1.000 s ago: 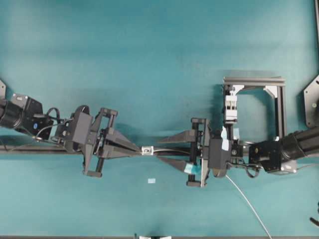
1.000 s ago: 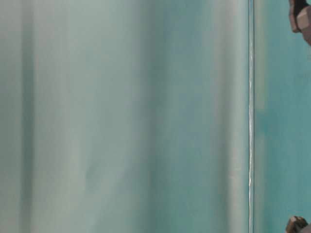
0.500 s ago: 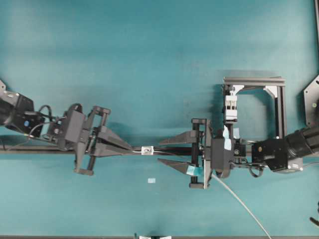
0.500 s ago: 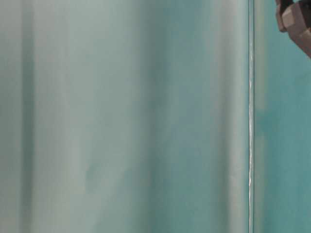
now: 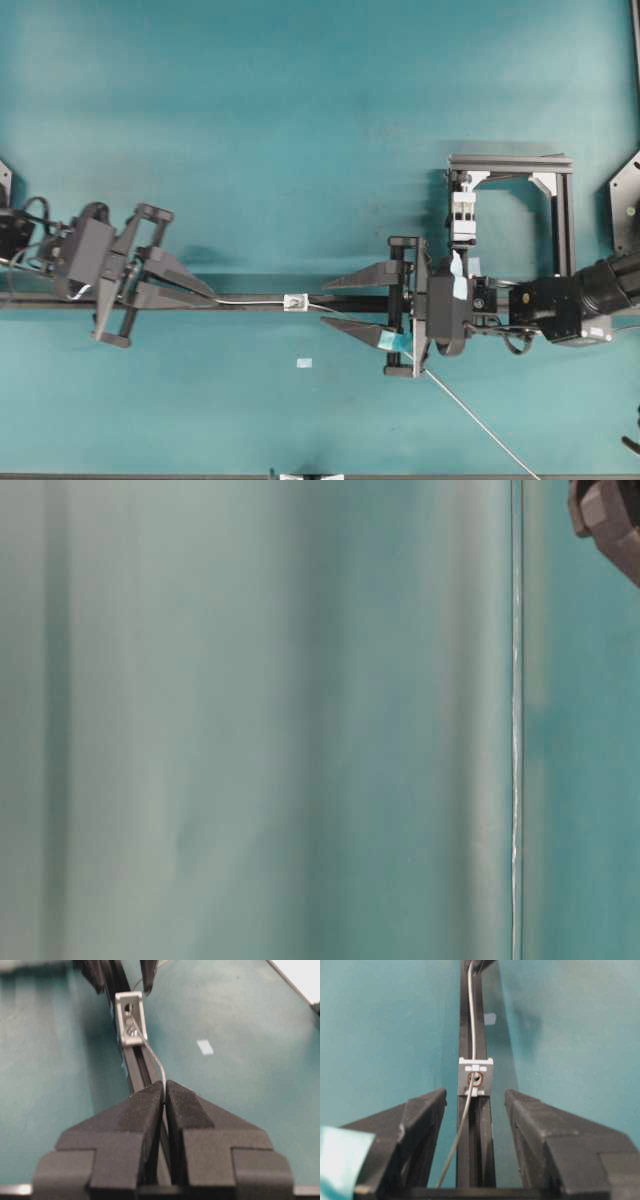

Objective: Insert the wire through the hole in the metal fitting marked with a red label. (retake)

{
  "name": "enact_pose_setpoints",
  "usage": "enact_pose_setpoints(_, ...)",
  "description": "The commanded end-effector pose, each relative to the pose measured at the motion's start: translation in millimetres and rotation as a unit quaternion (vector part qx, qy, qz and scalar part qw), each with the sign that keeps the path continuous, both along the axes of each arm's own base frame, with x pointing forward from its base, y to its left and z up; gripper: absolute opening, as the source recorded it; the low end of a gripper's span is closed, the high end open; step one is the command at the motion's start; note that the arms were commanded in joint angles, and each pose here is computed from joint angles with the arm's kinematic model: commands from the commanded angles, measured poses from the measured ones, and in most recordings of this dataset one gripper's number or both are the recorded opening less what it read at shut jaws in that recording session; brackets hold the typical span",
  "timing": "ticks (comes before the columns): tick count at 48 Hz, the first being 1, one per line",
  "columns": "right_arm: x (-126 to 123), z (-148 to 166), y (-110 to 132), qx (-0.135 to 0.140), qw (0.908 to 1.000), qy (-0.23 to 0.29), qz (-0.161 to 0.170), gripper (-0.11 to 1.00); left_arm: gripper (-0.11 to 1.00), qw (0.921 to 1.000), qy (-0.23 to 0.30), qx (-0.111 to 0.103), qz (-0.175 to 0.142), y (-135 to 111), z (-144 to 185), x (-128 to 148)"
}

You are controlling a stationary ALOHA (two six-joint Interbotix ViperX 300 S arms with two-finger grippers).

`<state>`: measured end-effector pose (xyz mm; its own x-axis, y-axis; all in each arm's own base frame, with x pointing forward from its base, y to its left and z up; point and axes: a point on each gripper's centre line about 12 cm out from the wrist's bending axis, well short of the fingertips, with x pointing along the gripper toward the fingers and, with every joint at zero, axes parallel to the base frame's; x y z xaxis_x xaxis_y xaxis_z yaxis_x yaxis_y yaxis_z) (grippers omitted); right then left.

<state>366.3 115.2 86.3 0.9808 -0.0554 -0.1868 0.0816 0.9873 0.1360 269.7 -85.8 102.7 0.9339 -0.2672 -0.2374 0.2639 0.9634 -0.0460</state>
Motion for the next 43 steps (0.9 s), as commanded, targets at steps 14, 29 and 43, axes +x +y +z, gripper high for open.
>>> enact_pose_setpoints(14,2.9,14.5,1.0,0.009,0.9998,-0.019,0.000,0.59,-0.10,0.9999,0.017,0.000,-0.004,5.7,17.7,-22.5)
enact_pose_setpoints(29,2.9,14.5,1.0,0.010,0.9998,-0.019,0.000,0.59,-0.10,0.9997,0.022,-0.001,-0.005,12.1,24.1,-43.9)
enact_pose_setpoints(43,3.7,15.8,1.4,0.011,0.9997,-0.021,0.000,0.59,-0.10,0.9992,0.039,0.000,-0.006,11.0,25.9,-43.6)
